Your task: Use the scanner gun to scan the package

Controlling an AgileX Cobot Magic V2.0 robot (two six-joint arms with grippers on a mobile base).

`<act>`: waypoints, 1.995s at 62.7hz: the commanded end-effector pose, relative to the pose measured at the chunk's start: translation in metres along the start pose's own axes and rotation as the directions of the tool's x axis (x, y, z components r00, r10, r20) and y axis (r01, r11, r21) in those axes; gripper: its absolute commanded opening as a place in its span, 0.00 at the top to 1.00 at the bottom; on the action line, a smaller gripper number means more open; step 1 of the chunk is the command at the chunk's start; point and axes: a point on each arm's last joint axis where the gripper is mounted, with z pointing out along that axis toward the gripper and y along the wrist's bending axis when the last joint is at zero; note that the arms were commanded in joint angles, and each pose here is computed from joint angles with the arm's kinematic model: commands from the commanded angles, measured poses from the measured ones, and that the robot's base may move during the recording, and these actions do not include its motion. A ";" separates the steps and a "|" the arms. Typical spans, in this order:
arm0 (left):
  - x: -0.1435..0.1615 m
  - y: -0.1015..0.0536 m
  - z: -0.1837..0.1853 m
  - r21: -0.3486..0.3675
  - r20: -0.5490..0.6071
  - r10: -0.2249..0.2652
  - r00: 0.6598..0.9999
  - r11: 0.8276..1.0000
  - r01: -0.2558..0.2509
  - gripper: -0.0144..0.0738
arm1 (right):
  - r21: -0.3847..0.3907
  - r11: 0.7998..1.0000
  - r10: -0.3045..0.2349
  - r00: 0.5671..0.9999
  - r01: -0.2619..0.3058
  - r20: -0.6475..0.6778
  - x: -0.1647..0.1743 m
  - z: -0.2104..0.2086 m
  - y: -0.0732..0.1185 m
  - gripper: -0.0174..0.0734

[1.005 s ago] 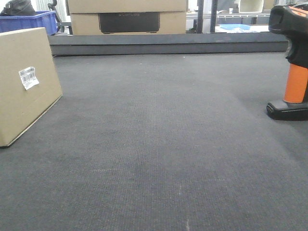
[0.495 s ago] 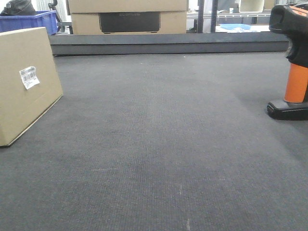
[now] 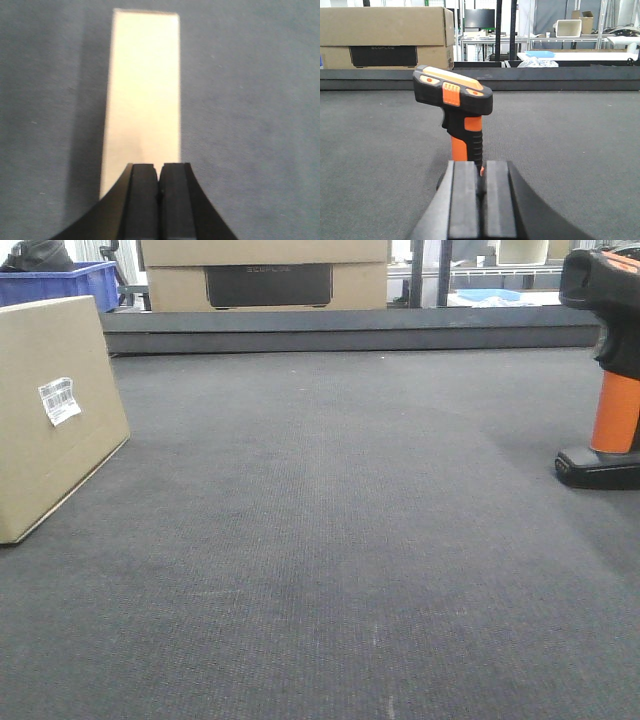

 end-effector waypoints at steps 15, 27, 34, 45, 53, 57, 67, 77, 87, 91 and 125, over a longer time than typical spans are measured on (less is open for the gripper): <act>0.001 -0.003 -0.001 -0.061 -0.007 0.056 0.998 0.997 -0.056 0.52 | -0.001 1.000 0.002 1.000 -0.002 0.020 -0.002 0.000 0.000 0.99; 0.015 0.000 0.022 -0.078 -0.106 0.014 0.994 0.997 -0.022 0.26 | -0.001 1.000 0.002 1.000 -0.002 0.020 -0.002 0.000 0.000 0.99; 0.022 0.002 0.035 -0.085 -0.147 0.007 0.989 0.996 -0.020 0.26 | -0.001 1.000 0.002 1.000 -0.002 0.020 -0.002 0.000 0.000 0.99; 0.028 0.003 0.048 -0.089 -0.175 0.001 0.985 0.996 -0.016 0.26 | -0.001 1.000 0.002 1.000 -0.002 0.020 -0.002 0.000 0.000 0.99; 0.029 0.002 0.057 -0.077 -0.200 -0.007 0.980 0.997 -0.008 0.30 | -0.001 1.000 0.002 1.000 -0.002 0.020 -0.002 0.000 0.000 0.99; 0.031 0.002 0.061 -0.073 -0.220 -0.009 0.975 0.997 -0.007 0.35 | -0.001 1.000 0.002 1.000 -0.002 0.020 -0.002 0.000 0.000 0.99; 0.032 -0.002 0.064 -0.035 -0.235 -0.005 0.972 0.999 -0.003 0.51 | -0.001 1.000 0.002 1.000 -0.002 0.020 -0.002 0.000 0.000 0.99; 0.032 -0.002 0.064 -0.033 -0.236 -0.007 0.972 0.999 -0.001 0.77 | -0.001 1.000 0.002 1.000 -0.002 0.020 -0.002 0.000 0.000 0.99; 0.027 -0.005 0.060 -0.012 -0.223 -0.017 0.975 1.000 0.015 0.96 | -0.001 1.000 0.002 1.000 -0.002 0.020 -0.002 0.000 0.000 0.99; 0.022 -0.010 0.052 0.020 -0.209 -0.034 0.977 0.999 0.039 0.96 | -0.001 1.000 0.002 1.000 -0.002 0.020 -0.002 0.000 0.000 0.99; 0.036 -0.078 0.039 0.345 -0.123 -0.170 0.978 0.917 0.202 0.96 | -0.001 1.000 0.002 1.000 -0.002 0.020 -0.002 0.000 0.000 0.99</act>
